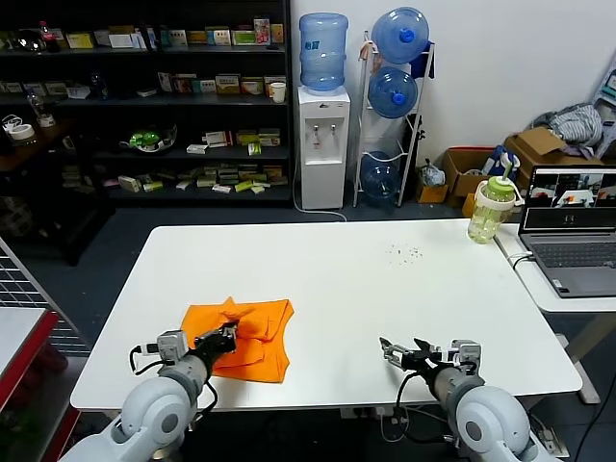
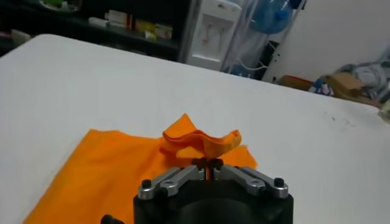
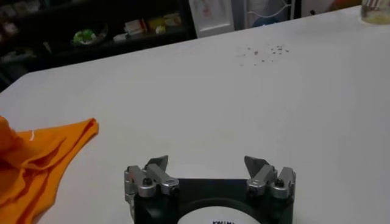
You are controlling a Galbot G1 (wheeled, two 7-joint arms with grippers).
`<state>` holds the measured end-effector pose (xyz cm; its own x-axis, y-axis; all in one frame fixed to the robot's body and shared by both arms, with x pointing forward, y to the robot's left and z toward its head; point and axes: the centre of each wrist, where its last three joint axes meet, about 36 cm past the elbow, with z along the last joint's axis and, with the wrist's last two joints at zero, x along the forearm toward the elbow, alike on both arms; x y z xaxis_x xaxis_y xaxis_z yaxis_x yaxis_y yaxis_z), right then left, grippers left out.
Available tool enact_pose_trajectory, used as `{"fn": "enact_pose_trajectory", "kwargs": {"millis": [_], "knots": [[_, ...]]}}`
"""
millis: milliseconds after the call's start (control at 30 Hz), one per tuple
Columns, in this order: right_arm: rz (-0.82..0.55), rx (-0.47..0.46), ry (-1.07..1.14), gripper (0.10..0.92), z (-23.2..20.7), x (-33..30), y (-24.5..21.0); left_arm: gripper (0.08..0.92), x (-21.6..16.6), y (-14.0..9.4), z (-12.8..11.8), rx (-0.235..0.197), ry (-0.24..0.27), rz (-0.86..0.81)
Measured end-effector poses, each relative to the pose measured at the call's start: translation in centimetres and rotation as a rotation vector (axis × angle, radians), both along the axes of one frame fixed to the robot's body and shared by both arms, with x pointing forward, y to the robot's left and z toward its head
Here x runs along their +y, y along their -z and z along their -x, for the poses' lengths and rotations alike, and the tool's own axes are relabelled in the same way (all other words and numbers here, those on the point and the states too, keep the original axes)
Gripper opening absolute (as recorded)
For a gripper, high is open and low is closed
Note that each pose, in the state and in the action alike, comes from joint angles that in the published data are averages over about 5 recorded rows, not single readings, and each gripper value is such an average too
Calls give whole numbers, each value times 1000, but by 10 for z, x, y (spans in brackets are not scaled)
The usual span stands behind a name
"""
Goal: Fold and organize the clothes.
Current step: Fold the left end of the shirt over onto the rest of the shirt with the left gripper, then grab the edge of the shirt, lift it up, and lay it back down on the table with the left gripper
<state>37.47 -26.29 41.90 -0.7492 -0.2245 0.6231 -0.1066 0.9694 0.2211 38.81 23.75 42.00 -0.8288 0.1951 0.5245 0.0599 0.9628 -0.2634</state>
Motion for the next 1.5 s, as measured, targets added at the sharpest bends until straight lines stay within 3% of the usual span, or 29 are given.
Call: {"fn": "enact_pose_trajectory", "kwargs": {"millis": [167, 600, 867, 1000, 1233, 1500], "knots": [[0, 2, -2, 823, -1, 1, 1, 178, -13, -3, 1, 0, 18, 30], [-4, 5, -6, 823, -5, 3, 3, 579, -17, -16, 2, -22, 26, 70], [-2, 5, -4, 823, -4, -2, 4, 794, 24, -16, -2, -21, 5, 17], [-9, 5, -6, 823, -4, -2, 5, 821, 67, -7, -9, -4, 25, -34], [-18, 5, -11, 823, -5, 0, 6, 823, 141, 12, -22, 75, 111, -75], [-17, 5, -6, 823, -4, -3, 7, 823, 180, 23, -32, 107, 192, -48]]}}
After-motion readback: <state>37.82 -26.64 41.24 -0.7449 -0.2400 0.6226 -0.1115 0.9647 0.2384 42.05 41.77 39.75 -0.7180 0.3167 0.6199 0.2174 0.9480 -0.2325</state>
